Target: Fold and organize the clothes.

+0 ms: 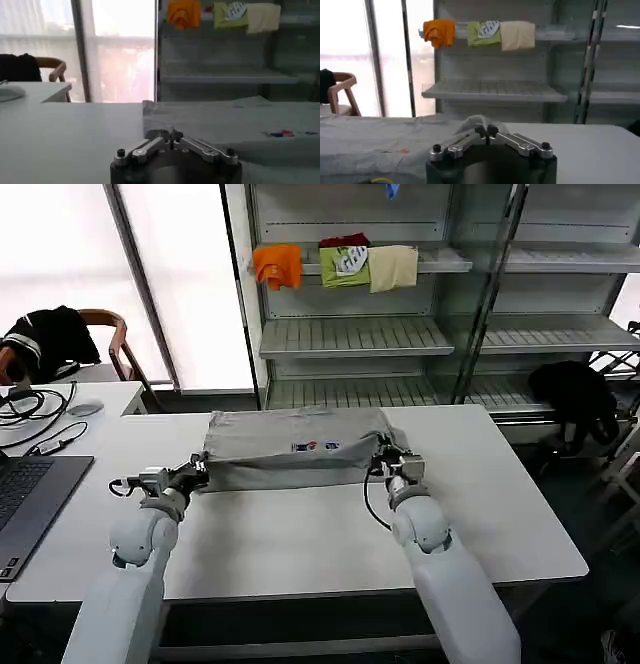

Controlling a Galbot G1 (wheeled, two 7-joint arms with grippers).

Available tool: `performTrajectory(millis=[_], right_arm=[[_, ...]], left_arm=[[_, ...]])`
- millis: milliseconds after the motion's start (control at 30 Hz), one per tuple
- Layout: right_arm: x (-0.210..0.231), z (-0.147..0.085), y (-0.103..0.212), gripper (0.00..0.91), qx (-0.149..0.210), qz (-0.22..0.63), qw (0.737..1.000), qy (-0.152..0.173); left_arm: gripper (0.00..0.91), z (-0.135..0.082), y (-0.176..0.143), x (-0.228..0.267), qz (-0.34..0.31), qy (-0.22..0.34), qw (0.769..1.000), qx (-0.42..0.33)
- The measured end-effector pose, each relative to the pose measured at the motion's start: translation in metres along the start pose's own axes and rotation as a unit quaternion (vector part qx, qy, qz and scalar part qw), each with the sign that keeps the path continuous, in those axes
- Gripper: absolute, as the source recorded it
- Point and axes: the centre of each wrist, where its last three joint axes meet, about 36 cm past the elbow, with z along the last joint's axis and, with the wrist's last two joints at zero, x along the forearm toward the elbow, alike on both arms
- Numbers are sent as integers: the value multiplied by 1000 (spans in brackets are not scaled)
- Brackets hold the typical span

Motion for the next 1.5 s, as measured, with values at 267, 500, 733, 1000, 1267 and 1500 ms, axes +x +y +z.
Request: performTrajectory(millis=[267, 500, 733, 1000, 1267, 1500], right_arm=[[-18, -3, 15, 907, -34, 10, 999, 23], [-37, -18, 37, 907, -80, 34, 995, 45], [-40, -22, 49, 907, -92, 42, 993, 57], [-20, -23, 43, 907, -82, 54, 994, 55], [10, -20, 17, 907, -54, 68, 995, 56], [31, -13, -8, 907, -28, 72, 995, 58]], left_arm=[[907, -5, -2, -6, -9, 8, 1000, 4], [907, -5, 3, -3, -19, 12, 1000, 1], [907, -4, 5, 0, -22, 13, 1000, 0], [907, -3, 2, 13, -21, 9, 1000, -12], [907, -1, 0, 32, -24, 3, 999, -29], [907, 4, -5, 41, -20, 3, 999, -37]])
